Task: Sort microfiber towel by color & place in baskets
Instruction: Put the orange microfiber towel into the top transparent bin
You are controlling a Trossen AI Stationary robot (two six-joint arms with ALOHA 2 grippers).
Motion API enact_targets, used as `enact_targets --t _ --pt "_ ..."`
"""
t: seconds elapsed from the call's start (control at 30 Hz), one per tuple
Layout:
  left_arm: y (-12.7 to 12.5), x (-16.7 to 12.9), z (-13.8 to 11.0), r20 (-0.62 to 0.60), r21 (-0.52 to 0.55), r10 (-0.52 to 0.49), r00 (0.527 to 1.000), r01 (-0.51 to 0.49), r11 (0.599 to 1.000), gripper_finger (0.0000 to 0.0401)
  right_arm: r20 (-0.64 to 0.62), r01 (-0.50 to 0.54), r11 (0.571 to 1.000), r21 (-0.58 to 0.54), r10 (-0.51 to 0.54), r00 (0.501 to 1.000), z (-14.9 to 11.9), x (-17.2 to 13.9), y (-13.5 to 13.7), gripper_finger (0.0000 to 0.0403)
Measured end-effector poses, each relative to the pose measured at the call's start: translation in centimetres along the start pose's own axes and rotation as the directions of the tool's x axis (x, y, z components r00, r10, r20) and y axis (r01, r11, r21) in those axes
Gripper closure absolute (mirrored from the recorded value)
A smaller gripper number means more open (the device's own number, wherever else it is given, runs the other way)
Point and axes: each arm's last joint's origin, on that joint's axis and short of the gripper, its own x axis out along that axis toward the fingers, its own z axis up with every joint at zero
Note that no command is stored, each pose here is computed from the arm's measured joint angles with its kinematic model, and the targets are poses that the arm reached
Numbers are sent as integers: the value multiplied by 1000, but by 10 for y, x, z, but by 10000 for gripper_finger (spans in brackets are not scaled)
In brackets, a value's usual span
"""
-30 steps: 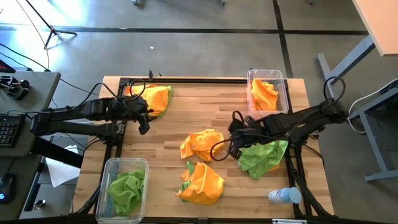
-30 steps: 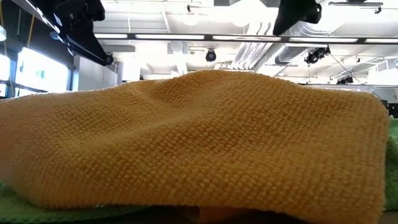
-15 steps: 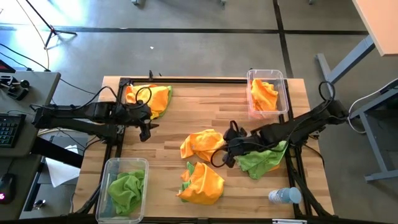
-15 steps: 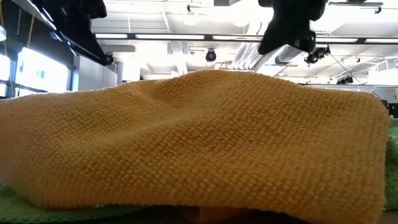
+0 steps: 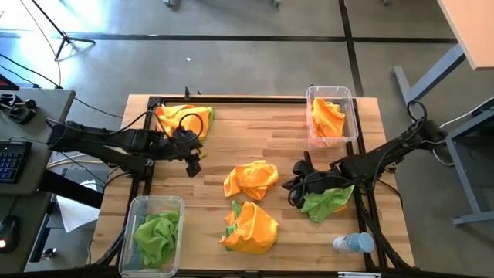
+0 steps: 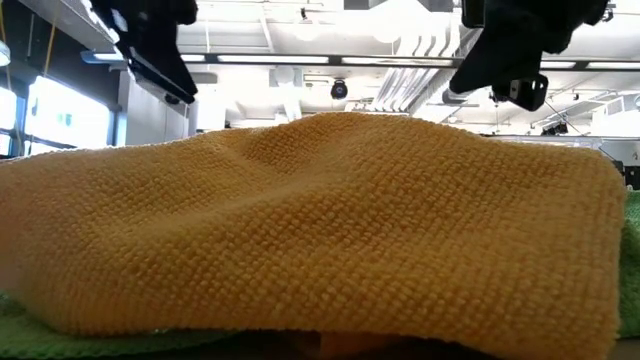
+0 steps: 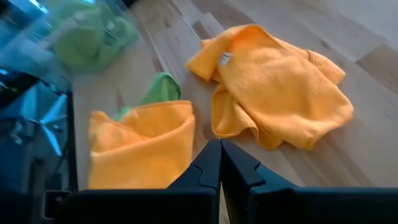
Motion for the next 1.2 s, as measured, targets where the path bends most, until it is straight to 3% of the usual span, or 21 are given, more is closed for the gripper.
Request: enact_targets --t 0.17,0.3,0.47,0.73,1.2 --pt "17 -2 24 -104 -102 175 979 -186 977 238 26 -29 1000 -10 29 999 -1 -1 -2 403" --pt "46 4 34 -228 -216 274 934 -323 921 238 23 -35 999 -30 36 999 -1 -1 -1 403" --pt "83 21 34 -360 -325 235 903 -358 875 238 20 -45 998 -45 46 999 0 -1 -1 403" --pt "127 48 30 -501 -415 205 841 -441 796 238 14 -51 995 -86 53 999 -1 -1 0 403" --pt "141 100 17 -671 -378 126 730 -484 789 238 16 -54 995 -80 56 998 0 -1 0 403"
